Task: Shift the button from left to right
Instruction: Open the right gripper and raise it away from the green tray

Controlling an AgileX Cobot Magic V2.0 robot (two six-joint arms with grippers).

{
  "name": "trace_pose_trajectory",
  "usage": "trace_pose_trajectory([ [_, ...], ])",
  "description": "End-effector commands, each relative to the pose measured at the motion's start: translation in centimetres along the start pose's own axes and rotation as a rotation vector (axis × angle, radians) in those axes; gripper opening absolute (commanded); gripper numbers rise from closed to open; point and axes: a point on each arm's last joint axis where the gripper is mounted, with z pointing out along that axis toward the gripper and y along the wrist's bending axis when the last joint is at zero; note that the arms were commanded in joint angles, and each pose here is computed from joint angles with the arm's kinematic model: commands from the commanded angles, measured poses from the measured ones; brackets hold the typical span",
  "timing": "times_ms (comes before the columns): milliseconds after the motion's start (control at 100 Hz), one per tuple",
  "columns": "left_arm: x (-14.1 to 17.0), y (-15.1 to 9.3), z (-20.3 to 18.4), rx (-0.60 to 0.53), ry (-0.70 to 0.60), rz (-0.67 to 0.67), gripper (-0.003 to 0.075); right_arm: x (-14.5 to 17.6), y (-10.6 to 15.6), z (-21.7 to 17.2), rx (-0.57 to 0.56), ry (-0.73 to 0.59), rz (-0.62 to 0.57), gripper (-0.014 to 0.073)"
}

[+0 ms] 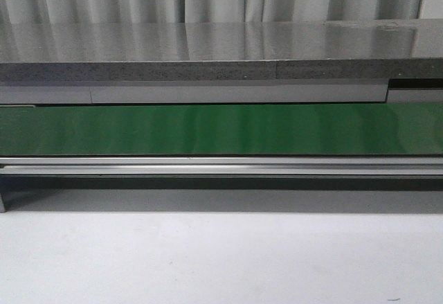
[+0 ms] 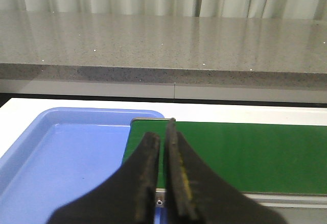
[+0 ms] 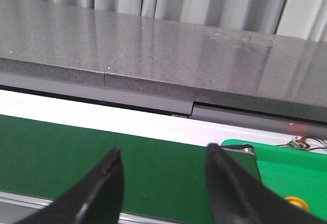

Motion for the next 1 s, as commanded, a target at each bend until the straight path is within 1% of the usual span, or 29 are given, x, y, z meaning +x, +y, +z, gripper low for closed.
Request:
trace_pose_trajectory([
  [0,-1.71,0.08,-0.14,-0.005,-0.107,-0.003,0.0005,-1.46,-0.12,-0.15,0.01,-0.092,0.005,0.02],
  [80,-1.71,0.08,-0.14,-0.005,-0.107,-0.003,0.0005,-1.47,-0.12,-0.15,0.01,-0.093,0.005,0.0076],
  [200,-1.71,0.08,-0.14,-0.005,-0.107,-0.003,0.0005,-1.48,-0.12,-0.15,0.01,-0.095,0.005,-0.0074],
  [990,-1.71,0.08,-0.14,-0.005,-0.107,-0.003,0.0005,-1.49,-0.12,-0.16,0.01,-0.096,0.005,-0.0067],
])
